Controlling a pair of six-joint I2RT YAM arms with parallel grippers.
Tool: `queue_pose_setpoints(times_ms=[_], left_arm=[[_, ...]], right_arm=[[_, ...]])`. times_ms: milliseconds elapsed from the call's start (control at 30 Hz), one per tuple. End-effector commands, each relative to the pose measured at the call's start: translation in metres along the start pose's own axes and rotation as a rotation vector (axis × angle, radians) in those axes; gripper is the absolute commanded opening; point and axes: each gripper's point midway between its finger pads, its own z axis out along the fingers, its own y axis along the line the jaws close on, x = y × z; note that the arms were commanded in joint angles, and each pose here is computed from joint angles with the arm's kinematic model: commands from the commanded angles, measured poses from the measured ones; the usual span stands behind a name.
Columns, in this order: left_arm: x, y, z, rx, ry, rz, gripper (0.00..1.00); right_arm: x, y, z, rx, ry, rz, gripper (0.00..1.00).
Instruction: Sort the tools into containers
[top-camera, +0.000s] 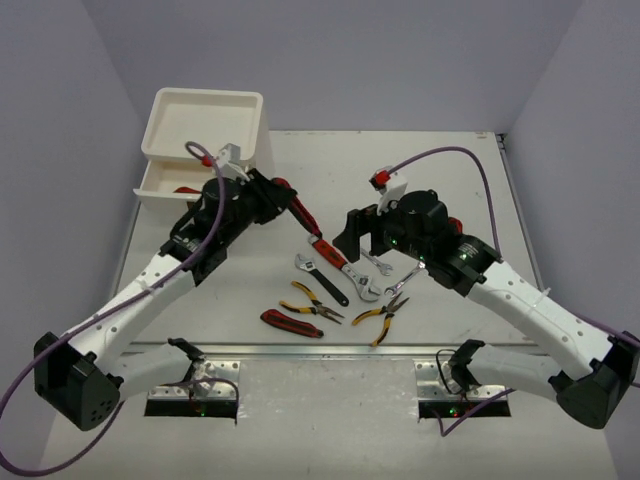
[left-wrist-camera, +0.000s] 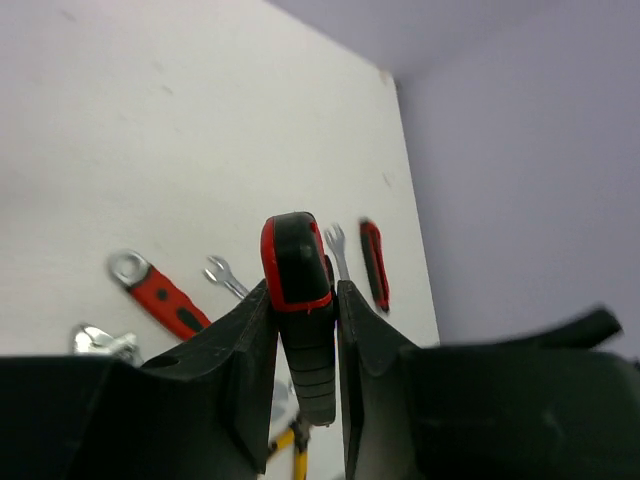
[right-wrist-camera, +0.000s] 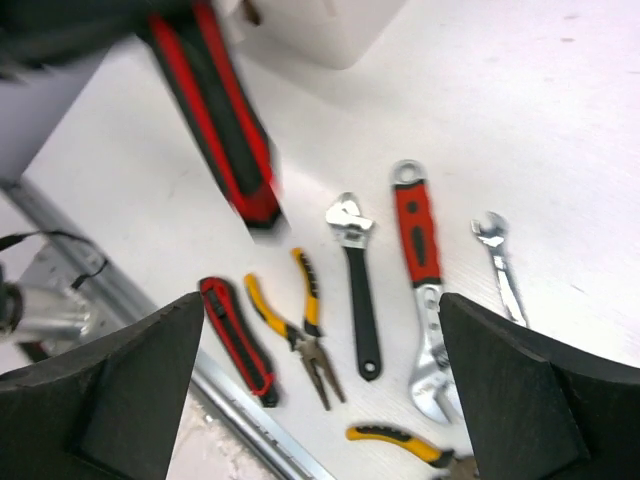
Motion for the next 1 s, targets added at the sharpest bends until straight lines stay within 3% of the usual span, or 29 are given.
queue_pose_setpoints(times_ms=[0,133,267,533,700,733,900,967], left_arm=[[-0.119,0.041,-0.049,-0.215,-0.392,-0.151,0.00],[-0.171,0.108,-0.079,-0.442,-0.602,-0.259,0.00],[-0.192,0.153,-0.078,-0.518,-0.630,-0.334,0.00],[-0.200,0.183,-0.058,-0.531,-0.642,-0.377,0.01],[-0.205,0.177,-0.055,-0.500,-0.639,-0.363,0.91],[-0.206,0.174,-0.057,-0.492,-0.642,-0.358,0.98],[-0.221,0.133,-0.069,-0.364,-0.644,-0.224,1.00],[-0.226,0.120,-0.076,-0.365,-0.622,-0.139,1.00]], right_arm=[[-0.013,-0.042,-0.028,0.256,-0.044,0.007,0.99],[-0.003,-0.064,-0.039,0.368,-0.036,0.002,0.99],[0.004,-0.077,-0.045,0.420,-0.032,0.000,0.99],[0.024,-0.077,-0.040,0.397,0.050,-0.015,0.99],[0.039,-0.047,-0.027,0.199,0.118,-0.052,0.97],[0.042,-0.040,-0.025,0.158,0.133,-0.052,0.96],[0.062,0.013,-0.004,-0.066,0.288,-0.103,0.82],[0.069,0.026,0.005,-0.054,0.311,-0.172,0.83]])
